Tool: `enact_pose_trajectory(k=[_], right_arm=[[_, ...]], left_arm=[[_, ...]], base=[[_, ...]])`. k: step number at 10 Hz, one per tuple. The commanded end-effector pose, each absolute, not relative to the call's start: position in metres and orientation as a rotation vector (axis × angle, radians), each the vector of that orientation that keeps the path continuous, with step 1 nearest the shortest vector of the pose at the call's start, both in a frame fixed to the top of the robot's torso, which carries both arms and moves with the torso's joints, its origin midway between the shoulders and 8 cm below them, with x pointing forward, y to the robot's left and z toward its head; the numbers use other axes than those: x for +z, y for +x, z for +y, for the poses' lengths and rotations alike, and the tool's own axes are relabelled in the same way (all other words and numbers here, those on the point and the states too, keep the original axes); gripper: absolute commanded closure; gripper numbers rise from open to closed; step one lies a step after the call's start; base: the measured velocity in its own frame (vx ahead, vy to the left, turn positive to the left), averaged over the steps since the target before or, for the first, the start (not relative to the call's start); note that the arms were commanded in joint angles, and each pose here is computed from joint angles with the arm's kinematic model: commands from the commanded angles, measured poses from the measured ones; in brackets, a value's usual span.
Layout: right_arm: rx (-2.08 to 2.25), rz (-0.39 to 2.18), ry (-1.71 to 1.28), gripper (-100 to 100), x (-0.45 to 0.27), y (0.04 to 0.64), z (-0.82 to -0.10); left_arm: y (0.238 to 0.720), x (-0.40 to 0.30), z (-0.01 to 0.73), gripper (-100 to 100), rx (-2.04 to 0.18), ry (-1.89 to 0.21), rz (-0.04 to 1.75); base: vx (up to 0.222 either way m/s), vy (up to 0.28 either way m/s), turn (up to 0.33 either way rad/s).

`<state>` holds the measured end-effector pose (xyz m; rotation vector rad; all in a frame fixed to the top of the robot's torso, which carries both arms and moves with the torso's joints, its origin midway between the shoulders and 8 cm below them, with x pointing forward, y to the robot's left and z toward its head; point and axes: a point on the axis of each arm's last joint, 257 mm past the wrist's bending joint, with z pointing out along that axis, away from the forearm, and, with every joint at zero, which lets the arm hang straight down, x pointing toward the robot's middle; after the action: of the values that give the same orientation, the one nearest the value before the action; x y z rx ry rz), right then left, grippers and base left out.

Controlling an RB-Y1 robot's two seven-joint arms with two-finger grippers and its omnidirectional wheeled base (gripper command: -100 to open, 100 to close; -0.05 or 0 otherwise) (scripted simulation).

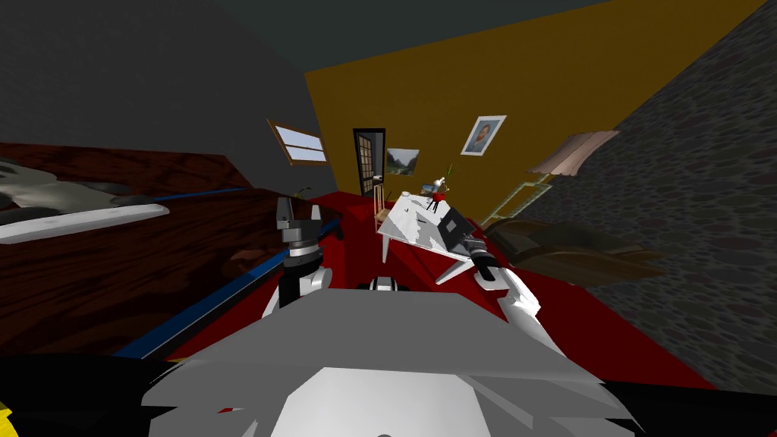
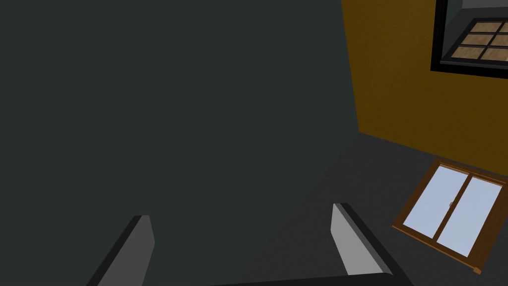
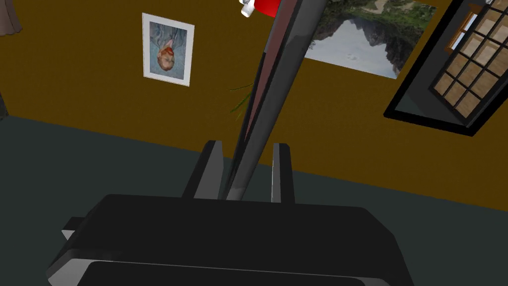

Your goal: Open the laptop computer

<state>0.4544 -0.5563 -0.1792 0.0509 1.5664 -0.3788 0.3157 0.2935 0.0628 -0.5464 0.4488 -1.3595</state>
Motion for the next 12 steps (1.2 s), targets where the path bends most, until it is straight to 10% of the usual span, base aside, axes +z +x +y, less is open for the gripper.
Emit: enact_pose_trajectory(k=[1, 12], right_arm=[[-0.282, 1.561, 0.157, 100, -0.195, 0.459, -0.552], [-0.015, 1.509, 0.365, 100, -0.232, 0.471, -0.517]], left_arm=[[0.316, 0.063, 0.293, 0, -1.36, -0.546, 0.449], [0.316, 0.063, 0.293, 0, -1.36, -0.547, 0.449]], base=[[-0.052, -0.089, 0.001], [-0.005, -0.068, -0.031]])
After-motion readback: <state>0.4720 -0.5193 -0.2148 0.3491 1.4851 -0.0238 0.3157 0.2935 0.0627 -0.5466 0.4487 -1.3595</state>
